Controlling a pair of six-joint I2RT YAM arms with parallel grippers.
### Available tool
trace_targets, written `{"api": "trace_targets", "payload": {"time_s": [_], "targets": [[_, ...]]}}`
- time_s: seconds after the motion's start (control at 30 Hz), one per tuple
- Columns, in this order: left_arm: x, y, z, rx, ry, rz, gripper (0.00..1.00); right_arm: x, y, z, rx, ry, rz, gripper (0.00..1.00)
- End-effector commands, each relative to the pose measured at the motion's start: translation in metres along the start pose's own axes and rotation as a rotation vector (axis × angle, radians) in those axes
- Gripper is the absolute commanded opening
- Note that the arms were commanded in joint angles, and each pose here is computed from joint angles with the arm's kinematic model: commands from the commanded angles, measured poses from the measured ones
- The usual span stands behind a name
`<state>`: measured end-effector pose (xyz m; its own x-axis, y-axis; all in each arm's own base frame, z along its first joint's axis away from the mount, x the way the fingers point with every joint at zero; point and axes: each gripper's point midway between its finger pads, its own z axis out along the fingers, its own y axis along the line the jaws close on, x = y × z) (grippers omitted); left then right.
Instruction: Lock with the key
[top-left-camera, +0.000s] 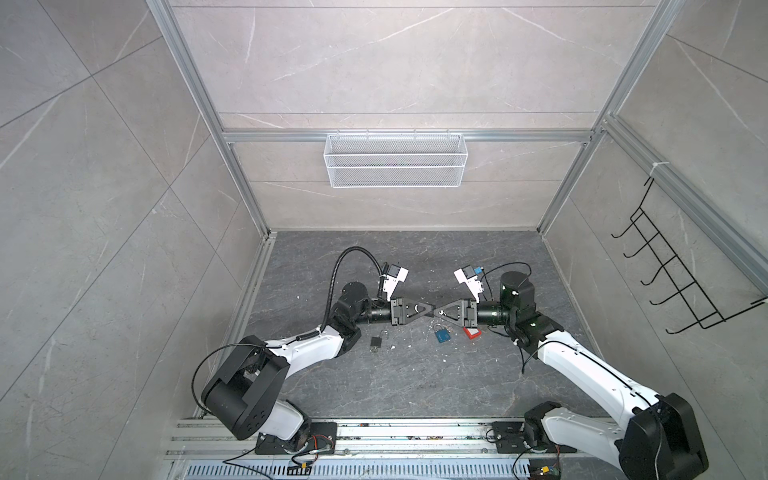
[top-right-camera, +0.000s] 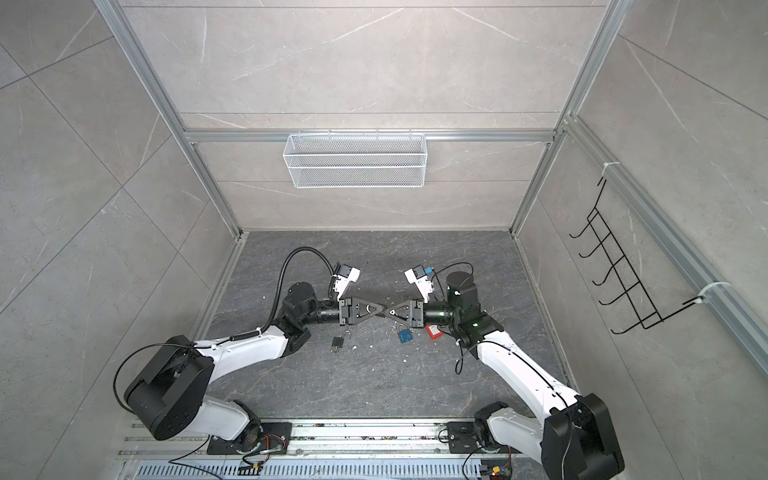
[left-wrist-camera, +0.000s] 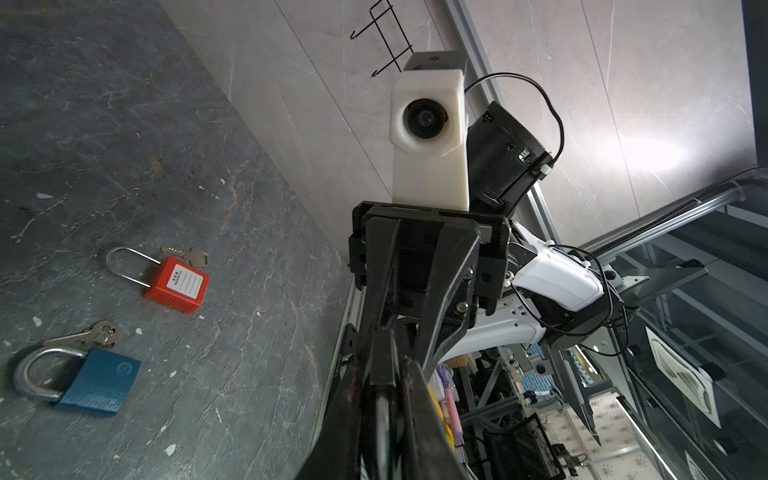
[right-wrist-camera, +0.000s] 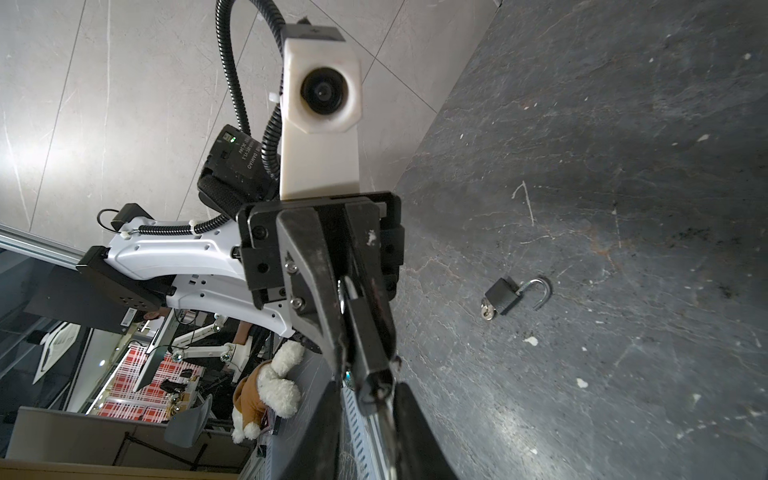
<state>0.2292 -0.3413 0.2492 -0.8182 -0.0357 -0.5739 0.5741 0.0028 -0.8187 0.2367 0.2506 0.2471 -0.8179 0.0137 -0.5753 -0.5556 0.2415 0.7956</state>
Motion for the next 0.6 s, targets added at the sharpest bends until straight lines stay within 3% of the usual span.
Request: {"api": "trace_targets", "payload": {"time_s": [0.0, 0.57], "targets": [[-0.0198, -0.0215, -0.0073, 0.035, -0.081, 0.084, 0.00, -0.0032, 0.0069, -0.0050, 0.003, -0.021, -0.032, 0.26], [-0.0213, -0.0307, -0.0093, 0.056, -0.084, 0.096, 0.00, -0.0036, 0.0061, -0.0040, -0.006, -0.023, -0.029, 0.21]]}}
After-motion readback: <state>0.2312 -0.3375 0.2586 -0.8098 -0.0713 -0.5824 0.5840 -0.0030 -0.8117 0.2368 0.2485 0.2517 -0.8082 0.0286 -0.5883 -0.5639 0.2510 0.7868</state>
